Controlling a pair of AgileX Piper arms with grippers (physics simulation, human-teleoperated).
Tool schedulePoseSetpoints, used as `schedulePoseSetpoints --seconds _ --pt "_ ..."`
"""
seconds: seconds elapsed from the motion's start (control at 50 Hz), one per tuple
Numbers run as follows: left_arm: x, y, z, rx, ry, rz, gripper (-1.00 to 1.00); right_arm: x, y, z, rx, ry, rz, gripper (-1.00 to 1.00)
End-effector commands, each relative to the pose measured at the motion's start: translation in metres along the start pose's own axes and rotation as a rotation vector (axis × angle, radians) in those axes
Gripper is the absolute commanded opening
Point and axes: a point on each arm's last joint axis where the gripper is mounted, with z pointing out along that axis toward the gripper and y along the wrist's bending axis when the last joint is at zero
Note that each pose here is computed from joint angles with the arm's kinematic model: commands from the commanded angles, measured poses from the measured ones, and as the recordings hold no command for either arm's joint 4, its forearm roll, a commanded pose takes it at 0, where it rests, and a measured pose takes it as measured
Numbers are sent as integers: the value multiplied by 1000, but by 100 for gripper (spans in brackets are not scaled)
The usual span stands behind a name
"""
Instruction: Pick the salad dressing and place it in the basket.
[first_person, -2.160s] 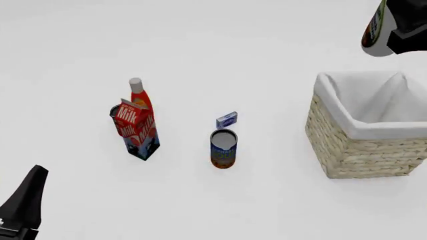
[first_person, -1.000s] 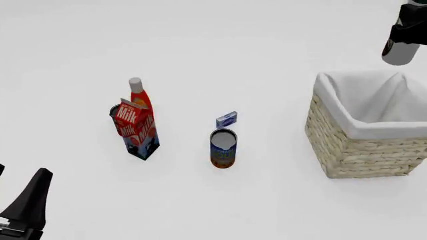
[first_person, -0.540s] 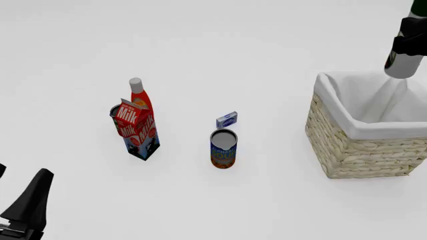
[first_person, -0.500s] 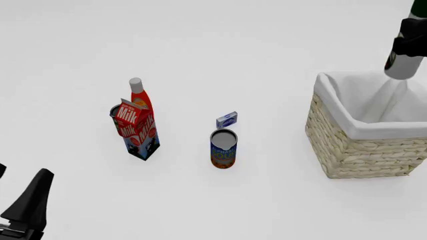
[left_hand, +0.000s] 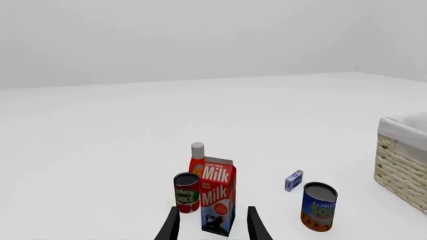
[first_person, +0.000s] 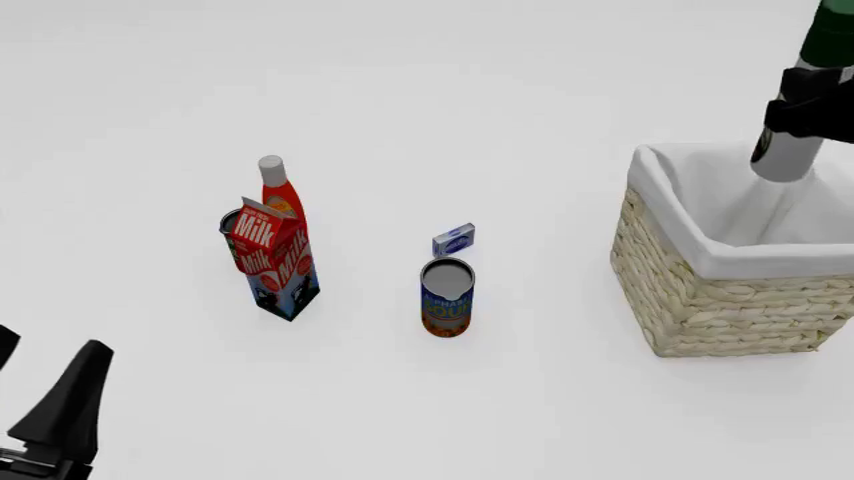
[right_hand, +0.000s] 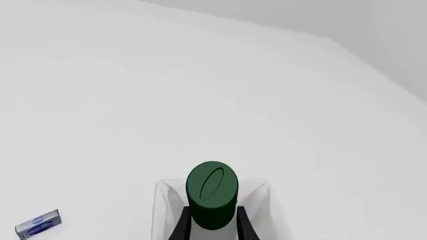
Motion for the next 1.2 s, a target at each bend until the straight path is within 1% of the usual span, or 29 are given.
schedulePoseSetpoints --seconds 0.02,0.14,0.28,0.46,0.76,0.94,1.04,1.2 --pt "2 0 0 0 5 -1 100 7 -1 12 10 -4 38 -100" --pt "2 0 0 4 5 -1 100 15 -2 22 19 6 53 -100" --pt "2 0 0 -1 7 0 100 22 -5 33 28 21 52 -100" --pt "4 0 0 -7 11 3 100 30 -5 37 33 40 52 -100" --pt "6 0 0 -7 13 -3 100 37 -7 45 38 53 52 -100" --pt "6 0 0 -11 15 0 100 52 -7 55 45 76 63 -100" --pt "6 1 0 -13 17 -1 100 57 -8 60 49 87 71 -100" --pt "7 0 0 -13 18 -3 100 62 -8 61 49 95 67 -100"
